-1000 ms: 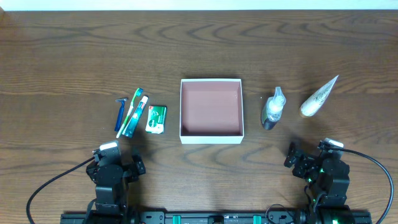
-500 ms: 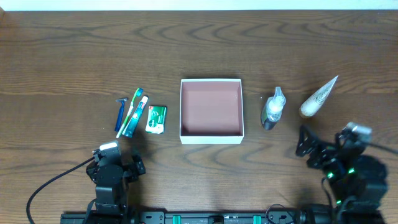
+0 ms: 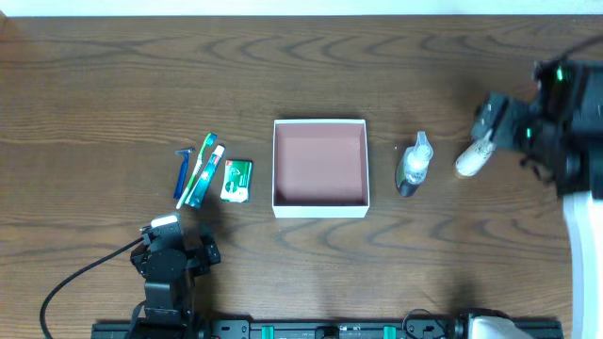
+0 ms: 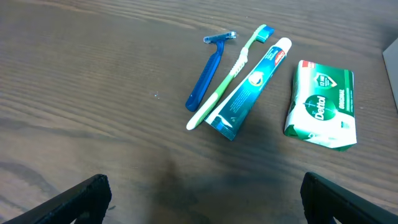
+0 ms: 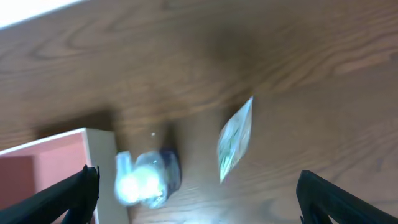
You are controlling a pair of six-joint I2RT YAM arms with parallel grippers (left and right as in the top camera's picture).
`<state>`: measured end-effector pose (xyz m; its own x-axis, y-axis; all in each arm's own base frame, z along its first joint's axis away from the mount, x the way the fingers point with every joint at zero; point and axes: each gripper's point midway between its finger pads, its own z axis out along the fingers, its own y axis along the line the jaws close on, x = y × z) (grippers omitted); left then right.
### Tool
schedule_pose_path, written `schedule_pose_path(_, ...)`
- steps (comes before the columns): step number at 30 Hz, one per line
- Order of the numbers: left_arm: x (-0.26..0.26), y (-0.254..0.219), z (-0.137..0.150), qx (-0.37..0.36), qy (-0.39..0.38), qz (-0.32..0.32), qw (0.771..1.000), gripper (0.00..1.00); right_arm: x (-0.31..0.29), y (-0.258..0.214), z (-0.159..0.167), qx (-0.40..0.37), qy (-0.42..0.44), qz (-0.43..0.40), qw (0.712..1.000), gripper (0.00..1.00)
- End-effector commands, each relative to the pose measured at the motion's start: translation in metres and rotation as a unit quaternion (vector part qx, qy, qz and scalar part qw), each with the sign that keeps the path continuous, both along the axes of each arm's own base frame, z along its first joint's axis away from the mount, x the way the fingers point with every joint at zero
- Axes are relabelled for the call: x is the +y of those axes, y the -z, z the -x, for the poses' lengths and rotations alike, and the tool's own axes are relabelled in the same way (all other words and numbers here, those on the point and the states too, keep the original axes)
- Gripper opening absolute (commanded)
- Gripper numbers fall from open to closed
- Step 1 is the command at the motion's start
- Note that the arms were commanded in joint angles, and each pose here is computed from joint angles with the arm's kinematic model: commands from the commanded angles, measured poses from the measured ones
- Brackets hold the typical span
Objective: Pack container
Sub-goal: 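Move the right gripper to the white tube and grasp it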
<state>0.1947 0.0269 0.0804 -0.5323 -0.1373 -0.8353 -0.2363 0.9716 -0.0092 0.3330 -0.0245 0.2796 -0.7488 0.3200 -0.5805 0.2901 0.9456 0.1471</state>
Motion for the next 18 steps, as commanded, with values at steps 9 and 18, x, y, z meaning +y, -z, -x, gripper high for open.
schedule_pose_path(9, 0.002, 0.004, 0.000, 0.000, -0.007, 0.004, 1.000, 0.98, -0.044, 0.067, -0.018, 0.139, 0.109, 0.013, 0.984, 0.86)
schedule_pose_path(18, 0.002, 0.004, 0.000, 0.000, -0.007, 0.004, 1.000, 0.98, -0.047, 0.090, -0.023, 0.170, 0.130, -0.005, 0.977, 0.22)
